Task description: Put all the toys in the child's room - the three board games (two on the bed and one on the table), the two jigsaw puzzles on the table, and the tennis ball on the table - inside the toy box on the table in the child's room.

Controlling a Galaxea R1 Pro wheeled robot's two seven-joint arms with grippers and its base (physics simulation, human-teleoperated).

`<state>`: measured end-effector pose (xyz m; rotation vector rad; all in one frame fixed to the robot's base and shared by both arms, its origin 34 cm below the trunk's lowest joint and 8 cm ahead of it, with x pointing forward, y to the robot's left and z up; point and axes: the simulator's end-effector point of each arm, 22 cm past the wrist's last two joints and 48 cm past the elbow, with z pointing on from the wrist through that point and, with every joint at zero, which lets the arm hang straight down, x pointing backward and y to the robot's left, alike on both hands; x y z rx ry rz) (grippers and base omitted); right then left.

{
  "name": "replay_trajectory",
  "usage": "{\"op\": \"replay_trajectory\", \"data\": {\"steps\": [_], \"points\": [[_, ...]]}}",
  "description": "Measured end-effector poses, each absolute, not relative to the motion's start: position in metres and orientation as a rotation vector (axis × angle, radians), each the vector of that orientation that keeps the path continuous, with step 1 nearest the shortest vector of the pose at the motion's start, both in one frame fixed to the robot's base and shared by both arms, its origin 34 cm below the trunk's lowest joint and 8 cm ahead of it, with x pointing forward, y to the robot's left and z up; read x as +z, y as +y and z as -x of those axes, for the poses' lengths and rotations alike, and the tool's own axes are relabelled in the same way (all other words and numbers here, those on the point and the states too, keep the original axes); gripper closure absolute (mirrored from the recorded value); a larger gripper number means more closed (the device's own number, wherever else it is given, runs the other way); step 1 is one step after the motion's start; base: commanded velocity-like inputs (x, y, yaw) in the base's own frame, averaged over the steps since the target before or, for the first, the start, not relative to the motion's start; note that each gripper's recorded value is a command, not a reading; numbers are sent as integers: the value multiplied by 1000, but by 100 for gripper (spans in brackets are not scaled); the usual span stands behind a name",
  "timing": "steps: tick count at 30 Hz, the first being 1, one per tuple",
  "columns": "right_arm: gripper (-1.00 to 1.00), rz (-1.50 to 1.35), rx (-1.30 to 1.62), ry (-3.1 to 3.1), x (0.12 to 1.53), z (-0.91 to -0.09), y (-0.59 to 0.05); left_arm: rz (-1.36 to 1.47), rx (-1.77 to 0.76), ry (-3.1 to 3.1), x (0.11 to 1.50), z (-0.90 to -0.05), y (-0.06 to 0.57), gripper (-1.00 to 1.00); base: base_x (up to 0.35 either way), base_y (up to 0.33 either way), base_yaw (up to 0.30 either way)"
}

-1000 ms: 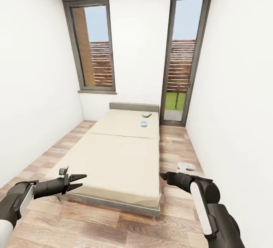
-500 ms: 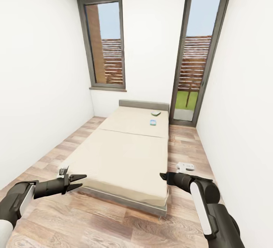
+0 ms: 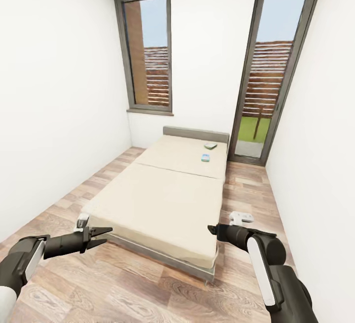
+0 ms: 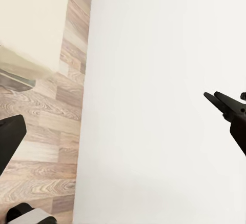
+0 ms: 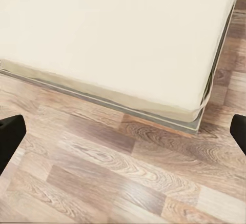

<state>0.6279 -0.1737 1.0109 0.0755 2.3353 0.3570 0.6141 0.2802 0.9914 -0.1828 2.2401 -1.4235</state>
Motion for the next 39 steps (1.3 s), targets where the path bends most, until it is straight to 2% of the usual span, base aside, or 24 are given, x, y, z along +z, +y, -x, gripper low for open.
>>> {"op": "replay_trajectory", "data": {"steps": [26,39], "points": [[-100,-87,377,2385,986,-626,-171,224,-1442,2243,978,-615,284,-100,0,-109,148],[-100,-92,381,2406,975,-625,-170,241,-1443,2263,966,-615,284,-100,0,-260,77]]}}
